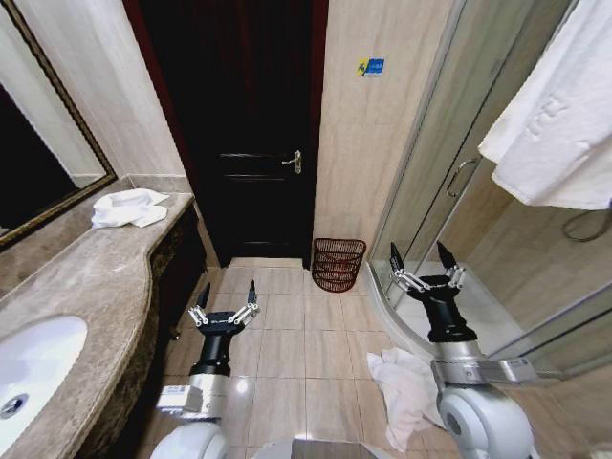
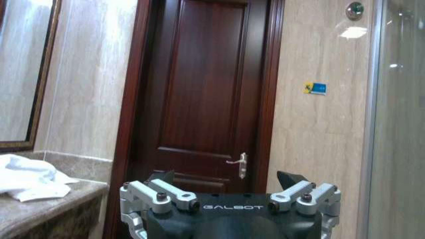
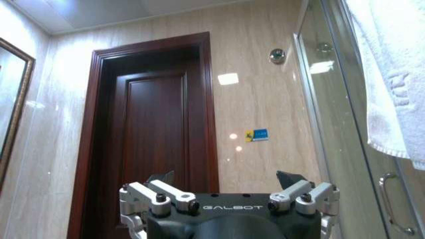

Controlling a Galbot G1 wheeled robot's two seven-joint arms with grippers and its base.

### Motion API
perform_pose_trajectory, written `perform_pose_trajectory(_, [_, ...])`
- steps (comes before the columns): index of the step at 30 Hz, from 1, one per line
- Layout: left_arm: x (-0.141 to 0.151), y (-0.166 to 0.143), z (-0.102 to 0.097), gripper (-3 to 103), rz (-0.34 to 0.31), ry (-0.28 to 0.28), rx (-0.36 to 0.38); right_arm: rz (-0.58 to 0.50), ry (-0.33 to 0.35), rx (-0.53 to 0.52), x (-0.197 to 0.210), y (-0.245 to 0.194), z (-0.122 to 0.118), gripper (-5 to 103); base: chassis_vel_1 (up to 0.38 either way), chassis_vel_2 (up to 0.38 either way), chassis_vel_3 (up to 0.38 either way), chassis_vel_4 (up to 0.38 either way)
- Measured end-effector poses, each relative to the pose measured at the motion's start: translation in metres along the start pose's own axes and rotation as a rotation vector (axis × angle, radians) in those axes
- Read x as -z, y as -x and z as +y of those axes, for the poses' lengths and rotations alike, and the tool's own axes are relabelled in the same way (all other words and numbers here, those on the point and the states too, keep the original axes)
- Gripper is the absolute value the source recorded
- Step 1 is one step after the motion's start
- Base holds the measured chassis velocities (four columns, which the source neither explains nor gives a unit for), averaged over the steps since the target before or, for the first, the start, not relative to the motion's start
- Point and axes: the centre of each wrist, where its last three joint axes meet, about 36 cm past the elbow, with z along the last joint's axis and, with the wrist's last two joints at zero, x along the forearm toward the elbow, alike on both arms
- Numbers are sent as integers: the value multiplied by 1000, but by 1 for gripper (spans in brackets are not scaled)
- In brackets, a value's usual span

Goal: Discard the used towel into the hamper.

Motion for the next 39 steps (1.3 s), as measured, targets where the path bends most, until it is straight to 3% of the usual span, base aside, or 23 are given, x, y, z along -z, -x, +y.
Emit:
perform_pose_trajectory(18, [0, -5, 3, 100, 33, 37, 37, -3, -17, -13, -5, 2, -1, 100, 0, 0, 0, 0])
perform_pose_trajectory(25, [-2, 3, 1, 100, -20, 27, 41, 36, -21, -12, -7, -2, -3, 100, 0, 0, 0, 0])
perform_pose_trajectory(39, [-20, 8, -2, 100, -10, -5, 25, 29, -7, -2, -8, 2, -1, 100, -15, 10, 11, -18])
